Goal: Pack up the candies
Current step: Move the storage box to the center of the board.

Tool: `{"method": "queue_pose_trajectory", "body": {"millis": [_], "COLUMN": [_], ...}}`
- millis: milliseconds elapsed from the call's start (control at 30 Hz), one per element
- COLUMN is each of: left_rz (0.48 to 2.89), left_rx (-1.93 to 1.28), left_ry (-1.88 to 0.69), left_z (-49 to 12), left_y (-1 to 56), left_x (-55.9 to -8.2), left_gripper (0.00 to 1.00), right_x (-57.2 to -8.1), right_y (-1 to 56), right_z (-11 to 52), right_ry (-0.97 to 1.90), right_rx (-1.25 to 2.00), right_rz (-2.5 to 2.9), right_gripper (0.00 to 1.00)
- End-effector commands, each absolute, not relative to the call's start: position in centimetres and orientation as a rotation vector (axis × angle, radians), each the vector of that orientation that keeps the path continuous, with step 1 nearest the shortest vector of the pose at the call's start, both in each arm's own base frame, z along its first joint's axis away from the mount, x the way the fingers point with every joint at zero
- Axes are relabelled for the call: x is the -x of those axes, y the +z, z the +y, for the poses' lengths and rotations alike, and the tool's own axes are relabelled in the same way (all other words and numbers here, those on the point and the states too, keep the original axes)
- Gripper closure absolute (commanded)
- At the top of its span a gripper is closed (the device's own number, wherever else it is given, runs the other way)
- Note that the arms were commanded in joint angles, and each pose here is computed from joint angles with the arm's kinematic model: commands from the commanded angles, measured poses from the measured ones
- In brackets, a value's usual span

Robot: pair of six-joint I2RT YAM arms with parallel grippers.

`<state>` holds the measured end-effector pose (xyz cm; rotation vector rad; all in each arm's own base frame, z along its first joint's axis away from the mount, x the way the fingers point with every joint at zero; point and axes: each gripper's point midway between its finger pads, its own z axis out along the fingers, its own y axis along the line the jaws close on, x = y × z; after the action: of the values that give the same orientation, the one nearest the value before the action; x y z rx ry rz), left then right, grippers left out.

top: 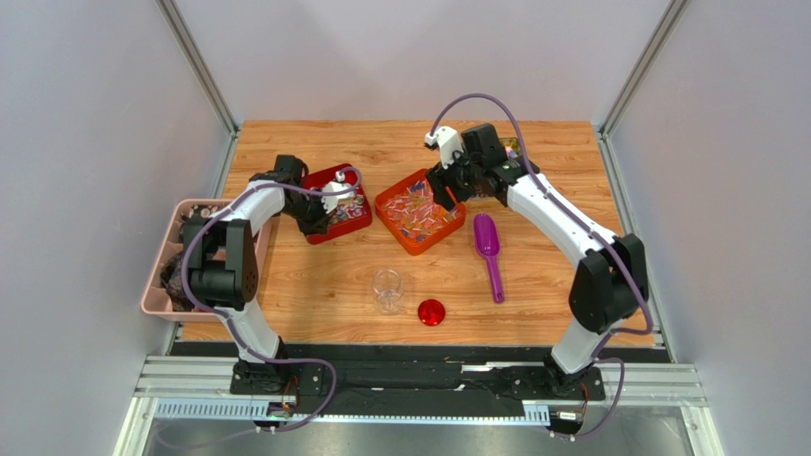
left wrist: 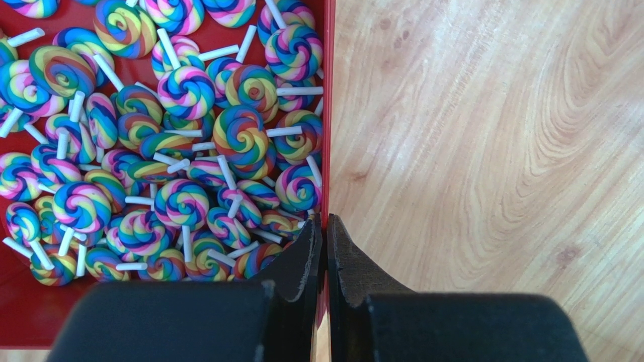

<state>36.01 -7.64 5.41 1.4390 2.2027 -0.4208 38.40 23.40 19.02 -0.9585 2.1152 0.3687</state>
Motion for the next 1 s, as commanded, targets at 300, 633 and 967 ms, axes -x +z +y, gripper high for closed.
{"method": "queue_pose_trajectory", "body": {"millis": [300,633,967], "left_rz": [2.098,2.062,2.052], "left_rx": [-1.399,-1.390,-1.392], "left_ry": [-0.394,-0.443,-0.469], "left_z": [-7.2,-8.0,-8.2], "left_y": [7.8,8.5,8.3], "left_x": [-34.5,-32.6,-31.6], "left_gripper": [1.00,0.96,0.95], "right_x": [-42.6,-47.4,-50.9], "right_y": [13.5,10.3,8.3], "right_z": [28.2,28.2,27.1], "right_ry": [0.412,0.247,0.073], "right_rx": [1.012,0.925,0.837], "right_rz": [2.213,2.229,2.211], "right_gripper": [0.61,0.65,0.67]}}
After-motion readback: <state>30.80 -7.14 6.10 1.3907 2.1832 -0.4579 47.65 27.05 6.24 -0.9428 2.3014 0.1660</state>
